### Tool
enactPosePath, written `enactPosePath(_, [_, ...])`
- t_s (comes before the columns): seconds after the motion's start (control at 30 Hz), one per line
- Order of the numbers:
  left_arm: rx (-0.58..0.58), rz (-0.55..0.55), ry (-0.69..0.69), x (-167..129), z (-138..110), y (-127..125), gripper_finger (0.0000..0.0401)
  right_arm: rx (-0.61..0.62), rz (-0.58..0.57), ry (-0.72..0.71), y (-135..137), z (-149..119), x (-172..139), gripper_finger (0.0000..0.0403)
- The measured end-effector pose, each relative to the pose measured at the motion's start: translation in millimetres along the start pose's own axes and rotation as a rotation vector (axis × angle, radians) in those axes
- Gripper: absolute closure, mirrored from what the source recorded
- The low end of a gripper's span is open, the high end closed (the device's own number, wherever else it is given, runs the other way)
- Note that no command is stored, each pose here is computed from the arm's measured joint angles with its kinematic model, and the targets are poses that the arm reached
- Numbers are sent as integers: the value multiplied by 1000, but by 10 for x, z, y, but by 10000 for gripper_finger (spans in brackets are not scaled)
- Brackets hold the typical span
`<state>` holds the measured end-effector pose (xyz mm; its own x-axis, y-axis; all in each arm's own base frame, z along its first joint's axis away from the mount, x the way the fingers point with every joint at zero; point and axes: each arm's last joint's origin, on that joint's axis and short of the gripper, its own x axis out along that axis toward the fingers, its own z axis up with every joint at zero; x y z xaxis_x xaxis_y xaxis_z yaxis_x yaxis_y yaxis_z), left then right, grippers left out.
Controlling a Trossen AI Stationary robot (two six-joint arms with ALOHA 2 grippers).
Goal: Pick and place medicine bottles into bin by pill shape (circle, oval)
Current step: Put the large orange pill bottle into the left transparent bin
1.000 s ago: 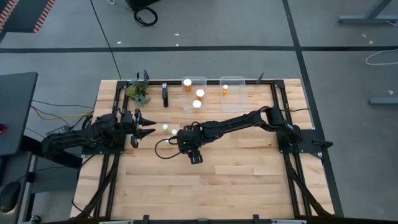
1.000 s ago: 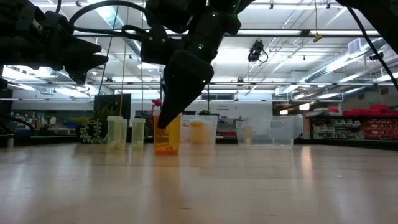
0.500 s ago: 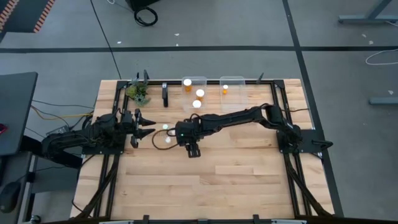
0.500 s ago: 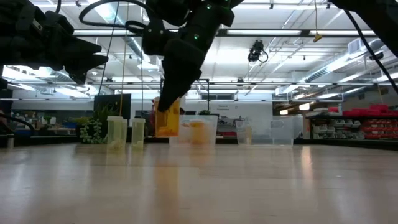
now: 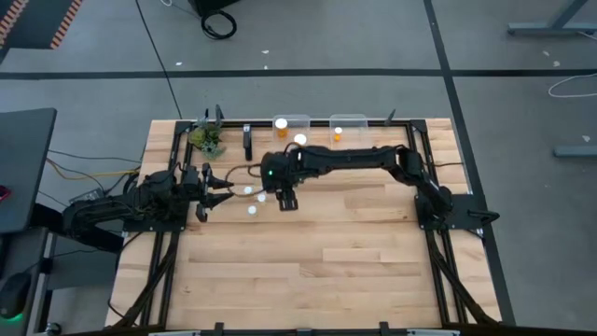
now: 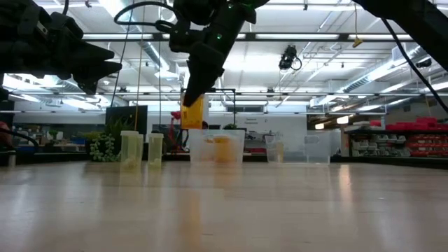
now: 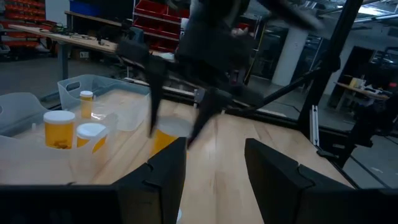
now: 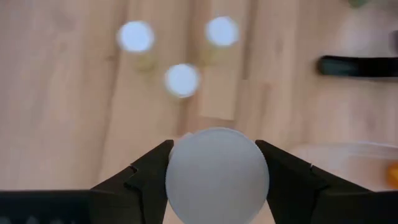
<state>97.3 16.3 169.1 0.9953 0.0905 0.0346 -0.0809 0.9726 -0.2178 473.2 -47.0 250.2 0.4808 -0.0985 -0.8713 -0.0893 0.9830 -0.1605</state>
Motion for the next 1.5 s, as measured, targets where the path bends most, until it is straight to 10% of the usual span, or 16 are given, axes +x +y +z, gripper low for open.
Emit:
enactPosePath(1.07, [0, 0, 0, 0, 0, 0, 229, 240, -252, -155, -1909, -456, -506, 178])
enactPosePath(1.5, [0, 0, 0, 0, 0, 0, 229, 289, -113, -137, -1783, -614, -117, 178])
